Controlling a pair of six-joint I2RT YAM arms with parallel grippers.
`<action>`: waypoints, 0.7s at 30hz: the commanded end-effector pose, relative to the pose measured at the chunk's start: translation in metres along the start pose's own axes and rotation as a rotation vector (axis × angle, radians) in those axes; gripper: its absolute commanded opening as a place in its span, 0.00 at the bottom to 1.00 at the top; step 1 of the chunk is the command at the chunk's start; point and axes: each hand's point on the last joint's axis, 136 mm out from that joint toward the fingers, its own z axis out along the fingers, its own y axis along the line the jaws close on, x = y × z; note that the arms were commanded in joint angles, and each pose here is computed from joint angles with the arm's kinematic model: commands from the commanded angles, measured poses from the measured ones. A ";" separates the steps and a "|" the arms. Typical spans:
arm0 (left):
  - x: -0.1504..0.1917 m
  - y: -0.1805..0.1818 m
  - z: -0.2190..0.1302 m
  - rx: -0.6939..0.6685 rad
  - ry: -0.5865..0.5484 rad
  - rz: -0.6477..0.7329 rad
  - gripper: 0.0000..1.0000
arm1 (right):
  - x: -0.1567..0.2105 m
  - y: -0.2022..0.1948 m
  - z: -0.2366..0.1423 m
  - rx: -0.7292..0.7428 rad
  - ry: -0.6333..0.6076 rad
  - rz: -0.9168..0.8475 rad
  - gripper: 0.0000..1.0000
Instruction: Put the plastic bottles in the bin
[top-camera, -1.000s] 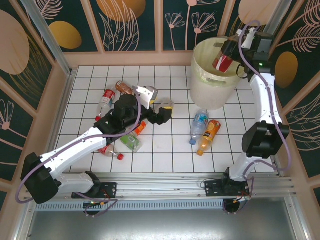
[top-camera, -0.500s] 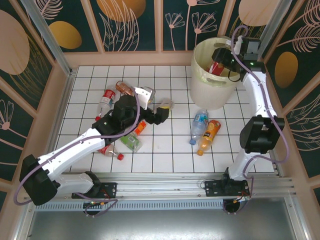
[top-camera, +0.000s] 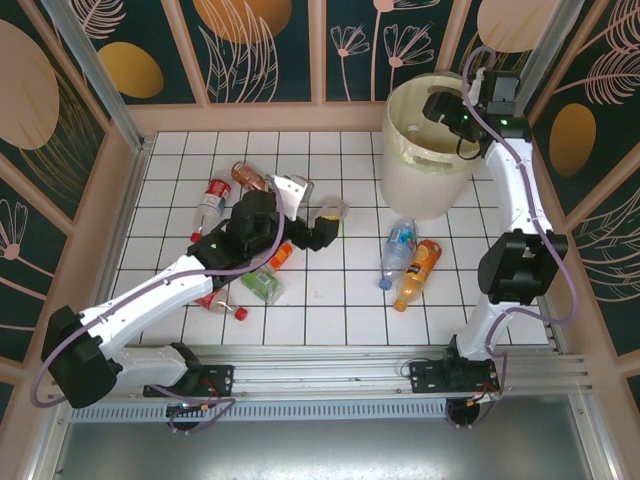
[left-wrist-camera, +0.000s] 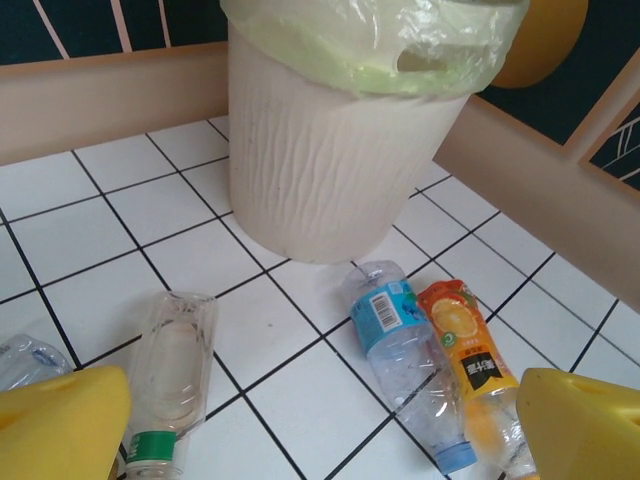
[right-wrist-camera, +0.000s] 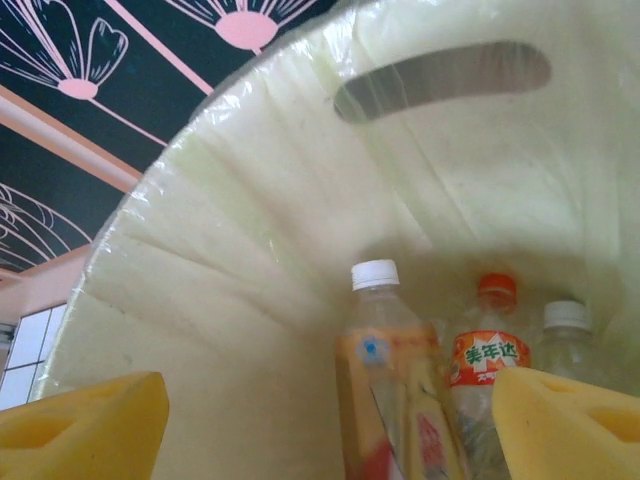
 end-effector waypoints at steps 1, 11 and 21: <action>-0.002 0.001 0.002 -0.017 -0.002 0.045 0.99 | -0.017 0.017 -0.030 -0.015 -0.079 -0.062 0.85; 0.027 0.029 0.031 -0.165 0.148 0.040 0.99 | 0.024 0.054 -0.104 -0.159 -0.208 -0.190 0.84; 0.069 0.069 0.077 -0.280 0.371 0.009 0.98 | 0.125 0.101 -0.134 -0.374 -0.140 -0.230 0.84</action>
